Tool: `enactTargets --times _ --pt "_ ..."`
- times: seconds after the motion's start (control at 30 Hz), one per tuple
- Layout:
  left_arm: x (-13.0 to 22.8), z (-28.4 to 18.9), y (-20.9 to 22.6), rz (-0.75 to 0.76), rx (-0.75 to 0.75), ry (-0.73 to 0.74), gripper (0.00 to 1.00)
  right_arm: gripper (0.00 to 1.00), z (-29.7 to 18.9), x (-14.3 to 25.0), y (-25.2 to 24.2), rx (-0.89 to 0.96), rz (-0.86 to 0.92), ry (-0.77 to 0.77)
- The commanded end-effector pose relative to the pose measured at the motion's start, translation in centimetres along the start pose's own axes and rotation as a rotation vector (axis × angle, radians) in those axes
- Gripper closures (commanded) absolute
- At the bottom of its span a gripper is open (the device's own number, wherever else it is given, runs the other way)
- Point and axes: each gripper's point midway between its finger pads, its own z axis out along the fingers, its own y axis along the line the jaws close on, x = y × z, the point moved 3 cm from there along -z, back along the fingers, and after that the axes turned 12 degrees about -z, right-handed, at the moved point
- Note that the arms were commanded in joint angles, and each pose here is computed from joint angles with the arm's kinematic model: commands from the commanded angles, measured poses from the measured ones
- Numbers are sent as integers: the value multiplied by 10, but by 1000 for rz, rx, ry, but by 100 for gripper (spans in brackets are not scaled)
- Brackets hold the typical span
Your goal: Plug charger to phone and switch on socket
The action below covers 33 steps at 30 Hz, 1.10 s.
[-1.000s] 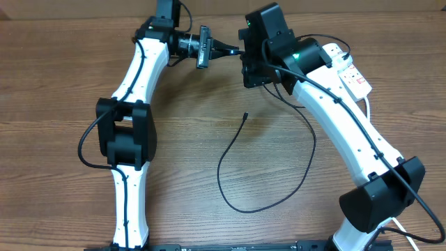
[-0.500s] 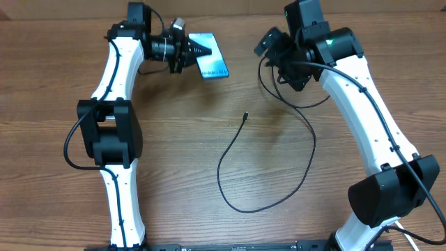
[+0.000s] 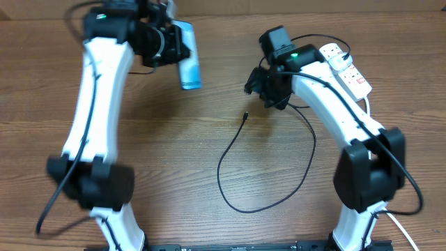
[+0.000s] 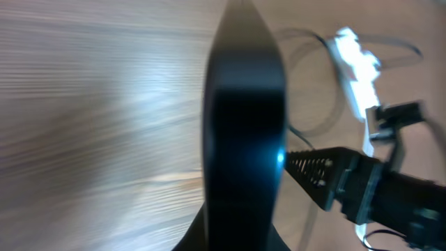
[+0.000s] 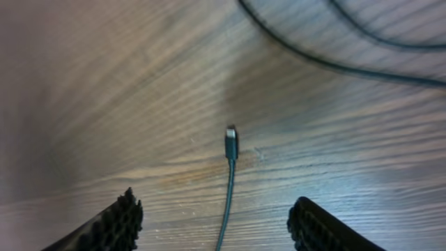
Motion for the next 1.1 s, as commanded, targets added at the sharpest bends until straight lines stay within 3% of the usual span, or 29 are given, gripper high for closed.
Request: enactTargets --times 0.0,0.37,1.07 --pt "-12 -47 33 -88 -286 -215 96 37 32 20 9 22 -57 95" --pt "3 -43 50 -115 -376 -144 96 51 73 39 -6 150 -35 187" --pt "4 -43 49 -116 -371 -137 96 69 101 42 -1 129 -47 214"
